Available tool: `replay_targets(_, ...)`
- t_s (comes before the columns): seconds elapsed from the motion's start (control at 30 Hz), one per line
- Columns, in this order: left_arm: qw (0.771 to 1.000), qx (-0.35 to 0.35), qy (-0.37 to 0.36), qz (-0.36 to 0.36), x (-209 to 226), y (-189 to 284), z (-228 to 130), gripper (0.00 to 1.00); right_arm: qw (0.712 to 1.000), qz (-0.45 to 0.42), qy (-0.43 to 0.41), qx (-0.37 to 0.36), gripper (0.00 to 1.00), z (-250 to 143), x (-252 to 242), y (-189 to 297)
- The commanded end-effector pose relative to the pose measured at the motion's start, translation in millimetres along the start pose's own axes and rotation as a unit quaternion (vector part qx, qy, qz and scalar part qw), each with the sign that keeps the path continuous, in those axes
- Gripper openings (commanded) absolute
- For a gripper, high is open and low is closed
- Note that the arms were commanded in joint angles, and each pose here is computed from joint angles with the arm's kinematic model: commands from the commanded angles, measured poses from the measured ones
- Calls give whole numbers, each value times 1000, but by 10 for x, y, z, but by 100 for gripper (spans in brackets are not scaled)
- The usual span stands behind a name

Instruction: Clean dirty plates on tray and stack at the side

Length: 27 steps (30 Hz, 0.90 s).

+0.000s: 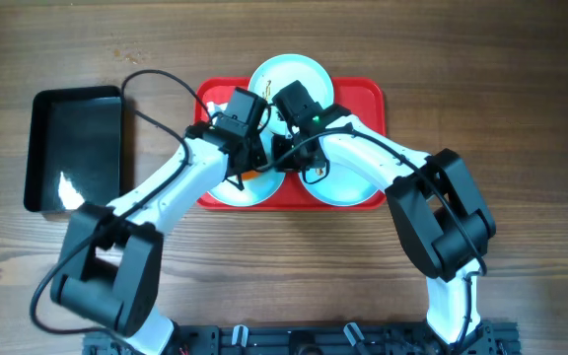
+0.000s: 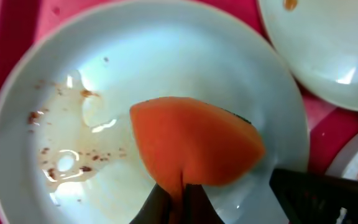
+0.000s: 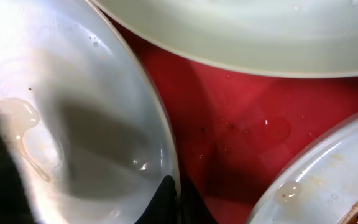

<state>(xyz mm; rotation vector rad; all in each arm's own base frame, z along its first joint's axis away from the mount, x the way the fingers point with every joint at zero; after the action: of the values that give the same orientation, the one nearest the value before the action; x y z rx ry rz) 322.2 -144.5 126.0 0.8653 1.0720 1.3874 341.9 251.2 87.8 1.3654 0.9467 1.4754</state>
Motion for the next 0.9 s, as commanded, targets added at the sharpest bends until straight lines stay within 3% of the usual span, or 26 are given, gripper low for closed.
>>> replay_targets(0.0, 999, 39, 3, 5, -29, -247, -112, 4, 999, -28, 6, 21, 4, -91, -89, -124)
replay_targets(0.17, 998, 61, -1, 33, 20, -453, -181, 4, 999, -30, 5, 24, 4, -98, -95, -123)
replay_targets(0.47, 970, 24, -34, 240, 442, -423, -188, 4, 999, -34, 6, 28, 4, -112, -106, -122)
replay_targets(0.87, 955, 11, -17, 295, 705, -351, -87, 4, 999, -41, 7, 32, 4, -128, -125, -119)
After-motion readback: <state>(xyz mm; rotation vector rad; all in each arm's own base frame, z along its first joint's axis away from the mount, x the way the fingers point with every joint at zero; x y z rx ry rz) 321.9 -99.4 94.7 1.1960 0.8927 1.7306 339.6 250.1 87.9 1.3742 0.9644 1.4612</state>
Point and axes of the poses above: each gripper's point midway between its finger pads, its own y axis back along the fingers, its own x axis along the line the jaws close on, z = x × y, the point moved 9 cm from there along y, back along the fingers, and after that the axes turned 8 degrees about -y, right-handed, at the moved point
